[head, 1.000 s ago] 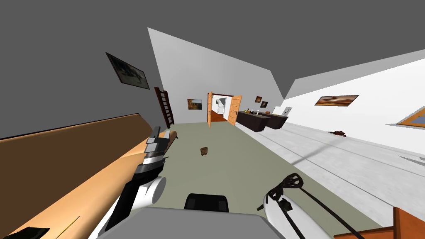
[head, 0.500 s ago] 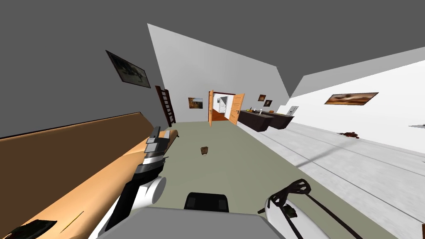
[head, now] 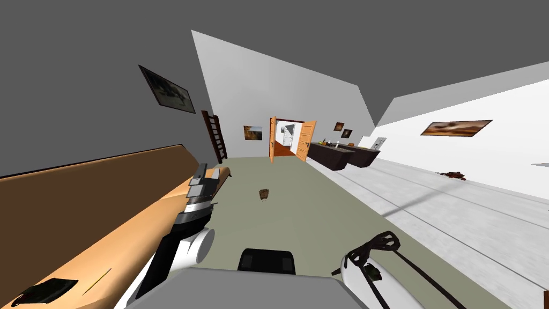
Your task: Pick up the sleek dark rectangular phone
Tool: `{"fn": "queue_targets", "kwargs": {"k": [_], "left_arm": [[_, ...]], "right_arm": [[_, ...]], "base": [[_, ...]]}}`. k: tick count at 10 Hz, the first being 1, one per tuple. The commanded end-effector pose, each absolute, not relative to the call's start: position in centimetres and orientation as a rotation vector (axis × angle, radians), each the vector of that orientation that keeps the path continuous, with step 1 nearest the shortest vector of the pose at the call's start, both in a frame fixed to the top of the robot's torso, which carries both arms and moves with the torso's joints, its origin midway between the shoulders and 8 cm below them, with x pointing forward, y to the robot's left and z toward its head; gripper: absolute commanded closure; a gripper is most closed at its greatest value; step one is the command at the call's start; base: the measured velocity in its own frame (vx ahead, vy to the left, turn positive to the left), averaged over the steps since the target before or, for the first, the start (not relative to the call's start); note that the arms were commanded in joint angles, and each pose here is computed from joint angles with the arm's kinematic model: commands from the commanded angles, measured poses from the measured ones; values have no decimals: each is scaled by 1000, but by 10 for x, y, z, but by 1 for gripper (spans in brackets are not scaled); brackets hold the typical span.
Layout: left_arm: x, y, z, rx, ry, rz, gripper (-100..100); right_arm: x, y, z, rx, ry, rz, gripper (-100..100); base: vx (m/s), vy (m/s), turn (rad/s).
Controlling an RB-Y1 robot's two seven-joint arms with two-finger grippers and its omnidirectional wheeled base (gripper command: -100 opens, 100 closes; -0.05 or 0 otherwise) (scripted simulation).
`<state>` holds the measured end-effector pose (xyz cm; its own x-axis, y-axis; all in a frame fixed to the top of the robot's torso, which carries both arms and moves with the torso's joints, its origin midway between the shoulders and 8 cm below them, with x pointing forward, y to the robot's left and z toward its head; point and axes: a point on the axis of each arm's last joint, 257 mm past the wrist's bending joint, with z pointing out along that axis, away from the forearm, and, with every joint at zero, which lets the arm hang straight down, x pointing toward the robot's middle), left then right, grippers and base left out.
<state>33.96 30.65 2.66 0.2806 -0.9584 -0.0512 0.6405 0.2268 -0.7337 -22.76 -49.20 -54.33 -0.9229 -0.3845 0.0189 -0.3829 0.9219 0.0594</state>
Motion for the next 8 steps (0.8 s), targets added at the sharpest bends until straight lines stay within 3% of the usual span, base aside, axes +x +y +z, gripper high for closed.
{"fn": "queue_targets", "kwargs": {"k": [1,2,3,4,7,8], "left_arm": [[340,306,27,-673,569,-1187,0],[340,306,27,-673,569,-1187,0],[340,306,27,-673,569,-1187,0],[340,306,27,-673,569,-1187,0],[340,306,27,-673,569,-1187,0],[340,306,27,-673,569,-1187,0]], "right_arm": [[-228,-492,-543,609,-3050,-85,100],[-228,-492,-543,610,-3050,-85,100],[-228,-492,-543,611,-3050,-85,0],[-226,-502,-535,623,-3045,-73,100],[-226,-511,-525,636,-3039,-69,100],[-226,-512,-524,637,-3039,-69,0]], "base": [[0,0,0],[0,0,0],[0,0,0],[15,30,-62],[29,55,-49],[3,6,1]]}}
